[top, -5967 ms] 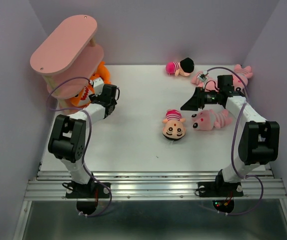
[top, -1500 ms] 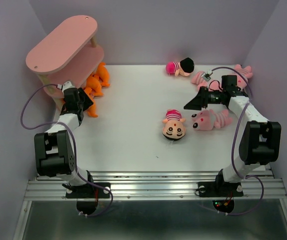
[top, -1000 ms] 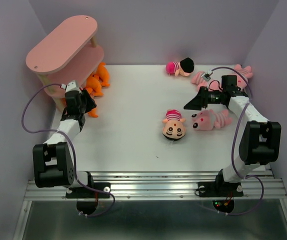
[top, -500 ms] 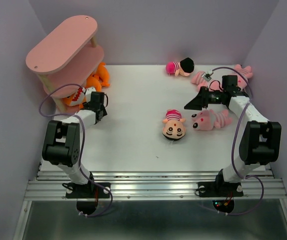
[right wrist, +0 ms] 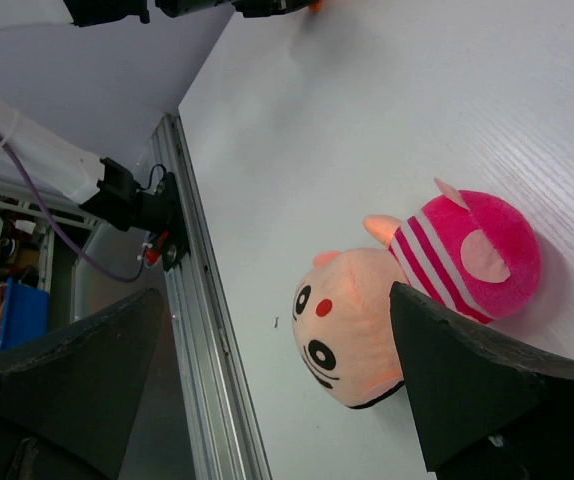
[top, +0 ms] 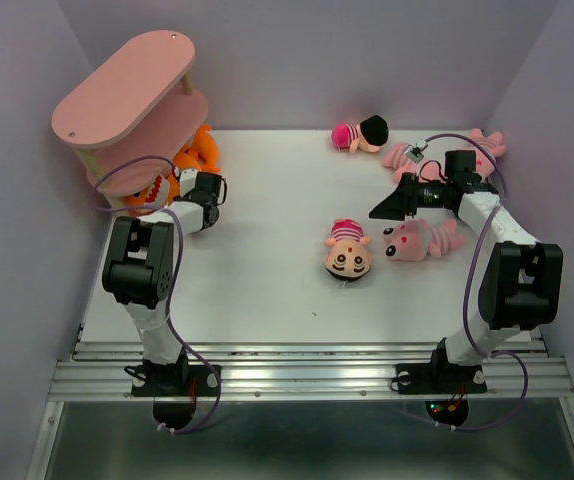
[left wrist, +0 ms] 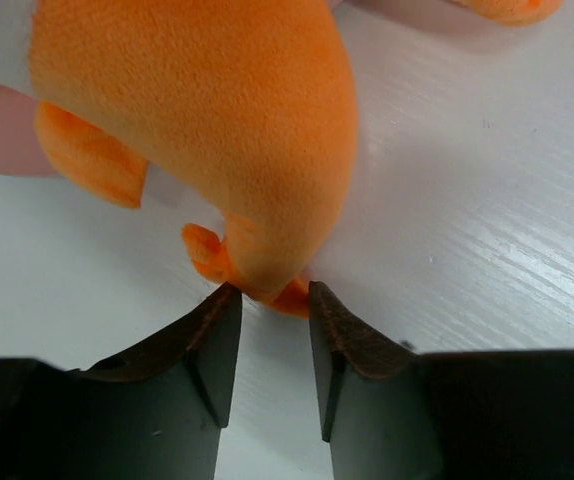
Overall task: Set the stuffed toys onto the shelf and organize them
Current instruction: Place the stuffed toy onto shelf
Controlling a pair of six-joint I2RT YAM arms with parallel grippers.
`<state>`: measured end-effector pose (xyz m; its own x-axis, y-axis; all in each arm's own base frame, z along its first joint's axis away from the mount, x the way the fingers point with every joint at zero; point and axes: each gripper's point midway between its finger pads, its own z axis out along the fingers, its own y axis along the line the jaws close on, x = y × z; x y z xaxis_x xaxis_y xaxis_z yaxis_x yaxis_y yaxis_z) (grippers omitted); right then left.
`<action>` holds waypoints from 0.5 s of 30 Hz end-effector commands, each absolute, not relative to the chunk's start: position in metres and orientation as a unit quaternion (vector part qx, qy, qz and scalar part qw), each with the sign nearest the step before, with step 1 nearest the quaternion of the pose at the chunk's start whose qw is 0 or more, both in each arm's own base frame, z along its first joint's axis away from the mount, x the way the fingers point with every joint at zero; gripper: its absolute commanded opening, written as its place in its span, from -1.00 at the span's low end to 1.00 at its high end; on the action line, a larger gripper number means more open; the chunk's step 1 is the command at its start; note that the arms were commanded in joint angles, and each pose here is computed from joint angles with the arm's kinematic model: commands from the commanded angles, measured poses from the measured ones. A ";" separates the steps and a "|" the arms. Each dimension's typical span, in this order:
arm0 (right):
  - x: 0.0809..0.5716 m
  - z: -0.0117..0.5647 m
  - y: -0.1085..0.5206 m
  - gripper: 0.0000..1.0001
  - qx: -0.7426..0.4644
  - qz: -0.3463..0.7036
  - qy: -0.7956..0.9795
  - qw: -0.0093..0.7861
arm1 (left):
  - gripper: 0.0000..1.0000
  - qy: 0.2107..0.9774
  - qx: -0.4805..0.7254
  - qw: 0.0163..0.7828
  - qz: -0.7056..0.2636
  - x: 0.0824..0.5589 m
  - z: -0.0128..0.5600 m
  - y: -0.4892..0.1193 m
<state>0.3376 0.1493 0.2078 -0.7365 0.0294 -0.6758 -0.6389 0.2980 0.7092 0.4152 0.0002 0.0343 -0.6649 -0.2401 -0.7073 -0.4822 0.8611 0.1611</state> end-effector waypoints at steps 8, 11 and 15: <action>0.334 0.225 0.147 1.00 -0.221 0.565 0.729 0.317 | -0.74 0.884 -0.215 0.366 0.194 0.421 0.050 0.008; 0.334 0.225 0.144 1.00 -0.218 0.564 0.729 0.320 | -0.80 0.877 -0.217 0.380 0.196 0.422 0.060 0.010; 0.334 0.225 0.144 1.00 -0.218 0.565 0.729 0.319 | -0.83 0.861 -0.220 0.414 0.198 0.424 0.090 0.015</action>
<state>0.3365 0.1453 0.2100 -0.7422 0.0419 -0.6689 -0.6321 0.2880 0.7194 0.4137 0.0068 0.0367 -0.6667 -0.2315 -0.7084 -0.5009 0.8430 0.1959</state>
